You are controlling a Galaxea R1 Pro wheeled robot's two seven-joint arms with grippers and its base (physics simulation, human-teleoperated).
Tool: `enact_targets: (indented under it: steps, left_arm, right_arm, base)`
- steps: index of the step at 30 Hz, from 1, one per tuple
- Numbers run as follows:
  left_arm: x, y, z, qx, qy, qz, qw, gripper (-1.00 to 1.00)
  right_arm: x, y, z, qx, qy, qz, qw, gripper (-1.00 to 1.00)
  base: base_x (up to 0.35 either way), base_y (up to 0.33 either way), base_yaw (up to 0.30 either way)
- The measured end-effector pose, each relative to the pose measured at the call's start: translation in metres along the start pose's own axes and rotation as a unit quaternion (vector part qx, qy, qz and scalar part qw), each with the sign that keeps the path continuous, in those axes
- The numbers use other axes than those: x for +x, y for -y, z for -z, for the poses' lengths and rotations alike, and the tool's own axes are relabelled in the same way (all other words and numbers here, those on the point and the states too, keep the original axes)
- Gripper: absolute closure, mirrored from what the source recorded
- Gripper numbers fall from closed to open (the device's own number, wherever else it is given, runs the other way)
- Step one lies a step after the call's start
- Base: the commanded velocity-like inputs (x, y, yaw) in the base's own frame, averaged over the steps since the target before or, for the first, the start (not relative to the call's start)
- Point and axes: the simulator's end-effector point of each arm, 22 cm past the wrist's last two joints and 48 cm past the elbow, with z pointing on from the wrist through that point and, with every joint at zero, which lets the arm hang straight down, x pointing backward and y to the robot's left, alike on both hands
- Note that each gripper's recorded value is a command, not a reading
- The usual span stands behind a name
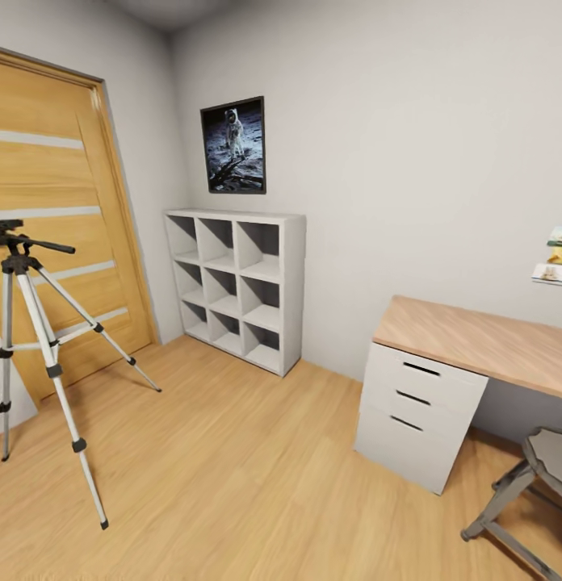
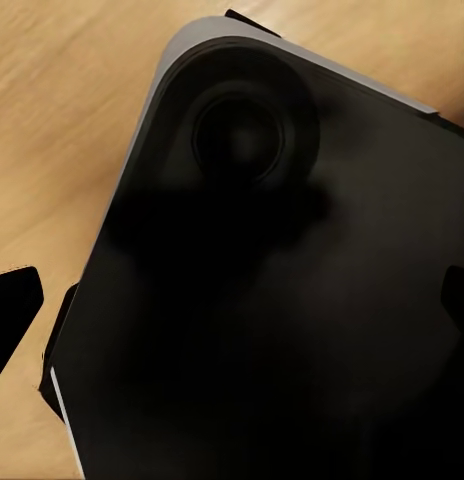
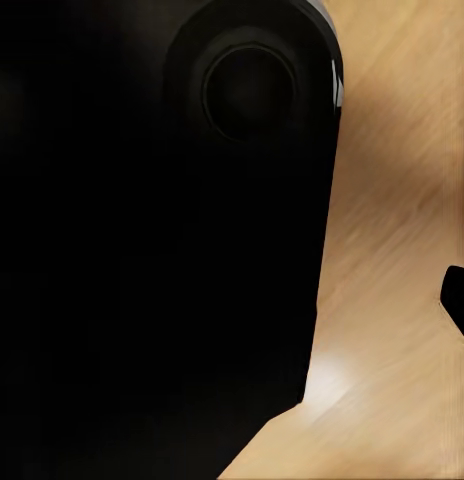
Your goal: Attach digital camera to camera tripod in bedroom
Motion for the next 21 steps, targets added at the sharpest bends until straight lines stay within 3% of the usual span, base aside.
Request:
enact_targets:
  steps: [15,21]
  left_arm:
    - [0.0004,0.0000,0.0000,0.000,0.000,0.003,1.0000,-1.00]
    - [0.0006,-0.0001,0.0000,-0.001,-0.001,0.003,1.0000,-1.00]
  right_arm:
    - [0.0000,0.0000,0.0000,0.000,0.000,0.000,1.0000,-1.00]
    - [-0.0001,0.0001,-0.0001,0.000,0.000,0.000,1.0000,-1.00]
  base:
    - [0.000,-0.008,0.267]
    - [-0.083,-0.117,0.267]
